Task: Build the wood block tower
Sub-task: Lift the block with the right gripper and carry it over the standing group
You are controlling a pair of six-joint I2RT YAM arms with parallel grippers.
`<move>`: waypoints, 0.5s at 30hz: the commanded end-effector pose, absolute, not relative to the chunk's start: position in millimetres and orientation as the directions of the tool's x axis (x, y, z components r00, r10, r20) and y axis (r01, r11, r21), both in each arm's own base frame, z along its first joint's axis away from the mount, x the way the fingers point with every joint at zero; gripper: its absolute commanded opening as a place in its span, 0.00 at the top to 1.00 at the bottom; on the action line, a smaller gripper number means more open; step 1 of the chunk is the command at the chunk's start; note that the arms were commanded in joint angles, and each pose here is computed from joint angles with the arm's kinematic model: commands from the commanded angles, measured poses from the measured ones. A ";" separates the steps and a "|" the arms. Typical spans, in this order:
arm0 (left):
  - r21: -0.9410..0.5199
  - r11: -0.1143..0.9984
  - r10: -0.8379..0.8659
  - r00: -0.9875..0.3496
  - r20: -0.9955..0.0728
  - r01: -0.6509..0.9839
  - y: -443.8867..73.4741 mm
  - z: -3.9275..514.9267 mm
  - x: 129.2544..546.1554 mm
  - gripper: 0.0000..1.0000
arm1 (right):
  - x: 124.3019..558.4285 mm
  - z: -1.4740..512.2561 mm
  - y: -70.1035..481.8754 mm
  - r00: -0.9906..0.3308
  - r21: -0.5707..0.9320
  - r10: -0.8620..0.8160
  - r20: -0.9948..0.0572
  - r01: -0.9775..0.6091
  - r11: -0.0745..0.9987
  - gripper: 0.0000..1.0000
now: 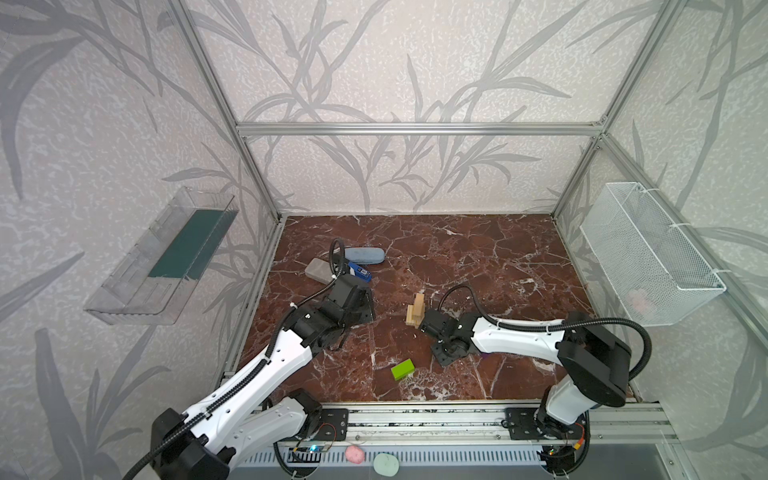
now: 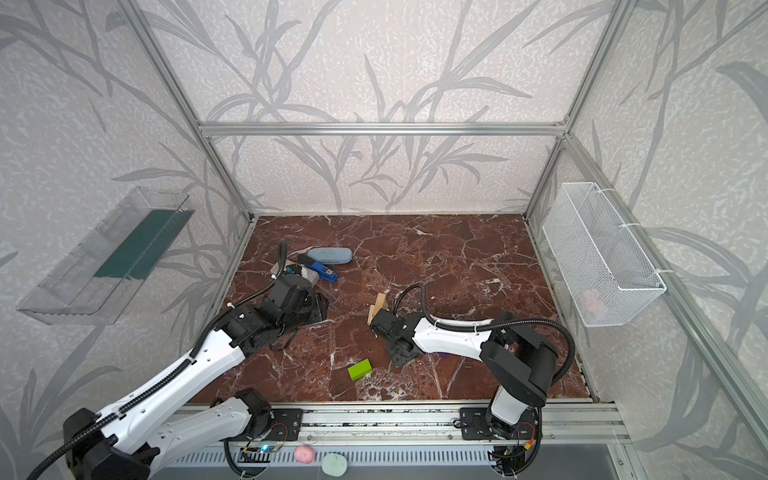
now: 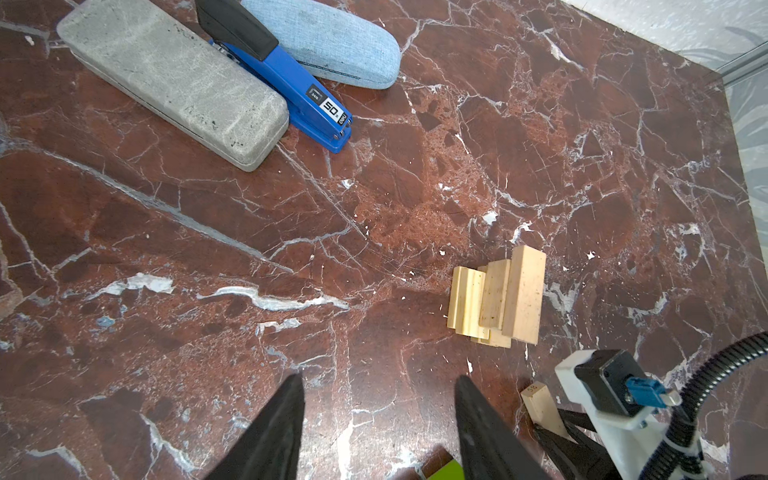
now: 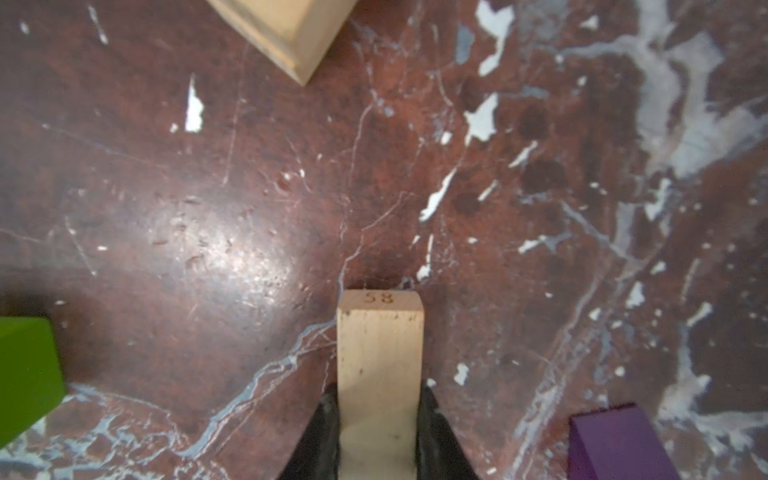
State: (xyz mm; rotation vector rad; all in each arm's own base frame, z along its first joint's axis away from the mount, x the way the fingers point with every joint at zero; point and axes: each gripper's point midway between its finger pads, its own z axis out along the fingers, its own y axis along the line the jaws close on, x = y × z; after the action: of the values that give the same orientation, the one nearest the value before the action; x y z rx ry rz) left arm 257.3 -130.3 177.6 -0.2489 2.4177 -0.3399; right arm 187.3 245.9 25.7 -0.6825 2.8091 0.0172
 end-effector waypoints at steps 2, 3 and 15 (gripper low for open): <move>-0.308 0.948 -0.264 -0.741 -0.618 -0.081 -125.9 182.3 257.6 0.42 | 198.3 77.7 240.0 -0.900 -0.039 -0.286 -0.329 -0.290 0.956 0.78; -0.311 0.947 -0.264 -0.738 -0.621 -0.078 -126.3 183.5 258.0 0.41 | 199.5 86.0 238.2 -0.908 -0.034 -0.251 -0.337 -0.254 0.967 0.79; -0.317 0.947 -0.253 -0.728 -0.637 -0.051 -128.9 183.8 269.9 0.41 | 242.8 153.5 251.3 -0.890 0.046 0.058 -0.452 0.042 0.998 0.81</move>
State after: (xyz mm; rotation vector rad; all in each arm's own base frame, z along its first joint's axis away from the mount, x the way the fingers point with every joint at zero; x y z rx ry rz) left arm 265.8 -130.3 186.1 -0.2224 2.3808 -0.3720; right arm 233.9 261.9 150.0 -0.0549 2.6871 0.1461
